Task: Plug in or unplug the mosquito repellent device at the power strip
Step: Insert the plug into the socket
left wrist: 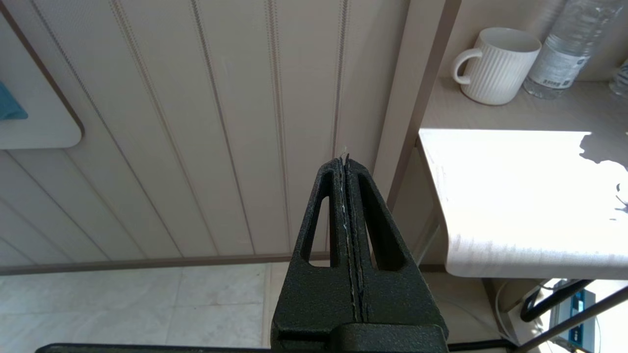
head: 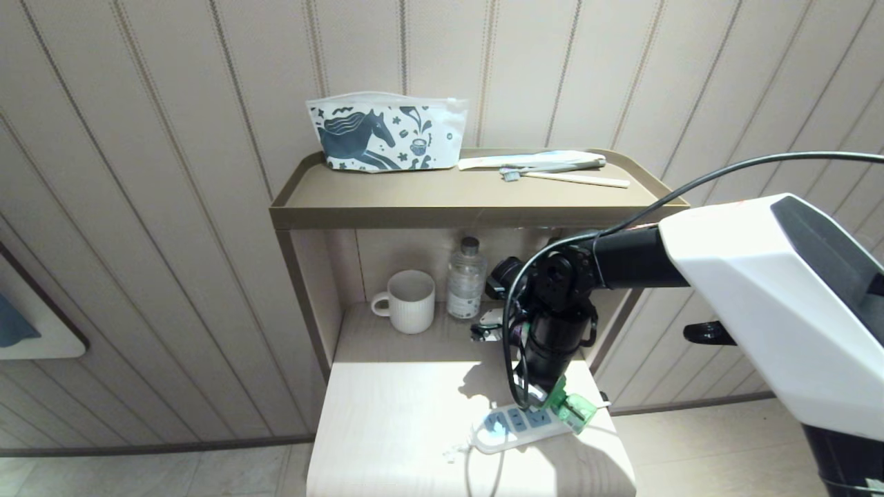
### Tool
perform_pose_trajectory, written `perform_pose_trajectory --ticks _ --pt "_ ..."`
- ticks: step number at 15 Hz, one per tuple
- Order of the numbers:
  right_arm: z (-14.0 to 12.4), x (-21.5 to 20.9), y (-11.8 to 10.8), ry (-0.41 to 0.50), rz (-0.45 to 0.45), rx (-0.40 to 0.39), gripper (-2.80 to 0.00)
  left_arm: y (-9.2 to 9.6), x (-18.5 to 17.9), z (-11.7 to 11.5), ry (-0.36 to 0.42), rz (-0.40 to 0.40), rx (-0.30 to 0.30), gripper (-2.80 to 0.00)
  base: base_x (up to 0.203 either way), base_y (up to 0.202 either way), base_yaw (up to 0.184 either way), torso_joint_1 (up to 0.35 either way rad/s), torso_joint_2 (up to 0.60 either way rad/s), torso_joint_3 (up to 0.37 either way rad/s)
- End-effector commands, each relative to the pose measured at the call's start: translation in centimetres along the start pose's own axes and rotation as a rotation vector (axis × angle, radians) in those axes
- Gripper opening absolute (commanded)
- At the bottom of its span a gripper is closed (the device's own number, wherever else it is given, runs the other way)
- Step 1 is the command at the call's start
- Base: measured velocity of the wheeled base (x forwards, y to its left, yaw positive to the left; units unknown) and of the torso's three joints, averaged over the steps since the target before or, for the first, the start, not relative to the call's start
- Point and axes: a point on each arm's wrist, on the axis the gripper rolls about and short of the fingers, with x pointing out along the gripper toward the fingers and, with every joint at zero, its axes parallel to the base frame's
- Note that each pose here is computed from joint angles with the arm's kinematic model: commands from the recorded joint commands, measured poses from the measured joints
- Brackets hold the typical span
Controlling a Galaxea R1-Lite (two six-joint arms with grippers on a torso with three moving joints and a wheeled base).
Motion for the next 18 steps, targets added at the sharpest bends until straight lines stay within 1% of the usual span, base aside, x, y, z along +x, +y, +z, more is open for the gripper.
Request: perform_pose_trajectory --ticks 1,11,18 --pt "-0.06 -0.13 0.02 0.002 0.000 -0.003 -2.80 0.00 0.00 0.00 0.000 -0.001 0.000 -2.80 0.000 0.000 0.000 0.000 0.00 0.000" --pt "-0.35 -0.17 0.02 0.013 -0.001 -0.002 -2.80 0.00 -0.01 0.03 -0.001 0.000 0.000 -2.80 0.000 0.000 0.000 0.000 0.00 0.000" --pt "0.08 0.50 0.16 0.015 0.004 -0.007 -2.80 0.00 0.01 -0.05 0.002 -0.001 0.000 -2.80 0.000 0.000 0.000 0.000 0.00 0.000"
